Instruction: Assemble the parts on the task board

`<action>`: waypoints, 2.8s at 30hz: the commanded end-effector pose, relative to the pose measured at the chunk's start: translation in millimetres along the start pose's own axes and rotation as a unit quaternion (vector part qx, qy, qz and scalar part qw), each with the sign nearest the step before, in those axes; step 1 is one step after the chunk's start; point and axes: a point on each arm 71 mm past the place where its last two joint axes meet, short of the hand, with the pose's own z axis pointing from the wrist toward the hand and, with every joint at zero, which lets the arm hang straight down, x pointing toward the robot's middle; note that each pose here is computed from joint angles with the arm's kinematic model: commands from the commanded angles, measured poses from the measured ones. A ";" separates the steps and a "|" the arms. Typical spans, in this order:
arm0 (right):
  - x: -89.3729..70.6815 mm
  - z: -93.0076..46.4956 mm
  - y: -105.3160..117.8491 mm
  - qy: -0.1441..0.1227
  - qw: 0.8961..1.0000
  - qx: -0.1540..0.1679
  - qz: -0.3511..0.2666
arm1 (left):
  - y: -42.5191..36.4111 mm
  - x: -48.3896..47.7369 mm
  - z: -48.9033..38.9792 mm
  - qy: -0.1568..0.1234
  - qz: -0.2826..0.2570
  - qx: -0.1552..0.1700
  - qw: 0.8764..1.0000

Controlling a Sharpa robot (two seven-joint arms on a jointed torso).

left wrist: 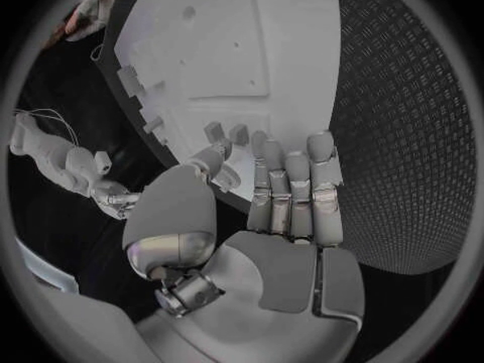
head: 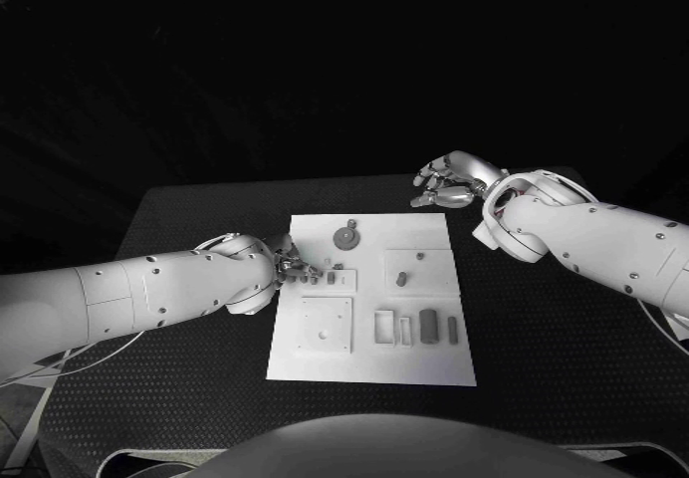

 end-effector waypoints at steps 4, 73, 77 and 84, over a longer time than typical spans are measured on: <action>0.3 0.1 0.7 0.004 1.000 -0.004 -0.001 | -1.8 -2.0 -0.1 -0.013 -0.021 0.016 1.000; 0.1 -0.6 -0.3 0.006 1.000 -0.003 -0.001 | 0.1 3.2 -1.8 0.035 -0.011 0.033 0.999; 0.0 -0.6 -0.3 0.006 1.000 -0.003 -0.001 | 0.6 2.9 -1.4 0.035 -0.009 0.031 0.999; 0.3 -0.4 0.2 0.006 1.000 -0.004 -0.001 | -0.2 1.8 1.5 0.030 -0.004 0.030 0.999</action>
